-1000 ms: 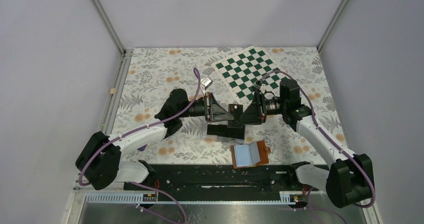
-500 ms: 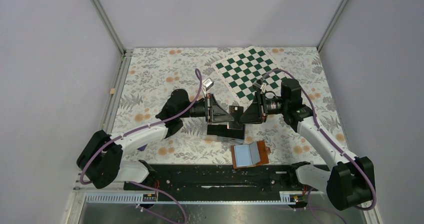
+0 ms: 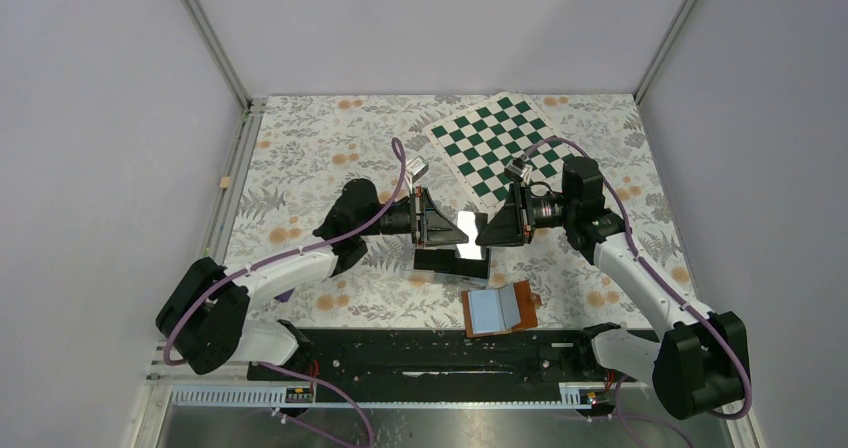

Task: Put the credit cards into the card holder
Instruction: Move the storage box to the center of the board.

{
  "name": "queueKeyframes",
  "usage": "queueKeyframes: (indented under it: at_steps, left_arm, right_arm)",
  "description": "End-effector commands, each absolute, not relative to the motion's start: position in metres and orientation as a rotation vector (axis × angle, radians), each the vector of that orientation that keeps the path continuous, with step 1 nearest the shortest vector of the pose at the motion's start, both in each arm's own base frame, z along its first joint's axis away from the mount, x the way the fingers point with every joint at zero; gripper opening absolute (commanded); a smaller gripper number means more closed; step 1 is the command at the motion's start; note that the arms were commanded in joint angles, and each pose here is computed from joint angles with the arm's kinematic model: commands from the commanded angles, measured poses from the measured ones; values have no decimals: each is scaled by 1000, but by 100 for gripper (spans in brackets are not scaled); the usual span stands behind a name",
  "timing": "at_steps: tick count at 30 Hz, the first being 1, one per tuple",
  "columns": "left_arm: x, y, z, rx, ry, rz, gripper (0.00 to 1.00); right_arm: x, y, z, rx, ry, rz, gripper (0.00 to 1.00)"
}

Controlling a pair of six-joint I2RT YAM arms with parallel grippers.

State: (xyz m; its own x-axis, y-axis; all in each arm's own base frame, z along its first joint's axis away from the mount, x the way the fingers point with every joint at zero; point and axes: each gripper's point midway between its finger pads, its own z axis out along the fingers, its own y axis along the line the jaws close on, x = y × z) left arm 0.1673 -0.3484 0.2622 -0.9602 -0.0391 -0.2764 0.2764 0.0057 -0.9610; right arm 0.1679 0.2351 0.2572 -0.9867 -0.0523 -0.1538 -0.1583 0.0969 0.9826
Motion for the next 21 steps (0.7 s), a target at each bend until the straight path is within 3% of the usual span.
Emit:
queueKeyframes:
  at_steps: [1,5,8,9,15,17,21]
  left_arm:
    - [166,-348,269,296,1999,-2081,0]
    - [164,-348,268,303,2002,-2083,0]
    - [163,-348,266,305,2008,-2084,0]
    - [163,-347,265,303,2009,-2081,0]
    - [171,-339,232,225,2153,-1901,43]
    - [178,-328,211,169,2244,-1771,48]
    - [194,-284,153,59,2487,-1331,49]
  right_arm:
    - [166,236,264,-277,2228,2073,27]
    - [165,240,265,-304,2227,2088,18]
    - [164,243,265,-318,2222,2105,0]
    - [165,244,265,-316,2221,2111,0]
    - [167,245,257,-297,2231,2067,0]
    - [167,243,248,-262,2276,2004,0]
    - [167,234,224,-232,2416,1780,0]
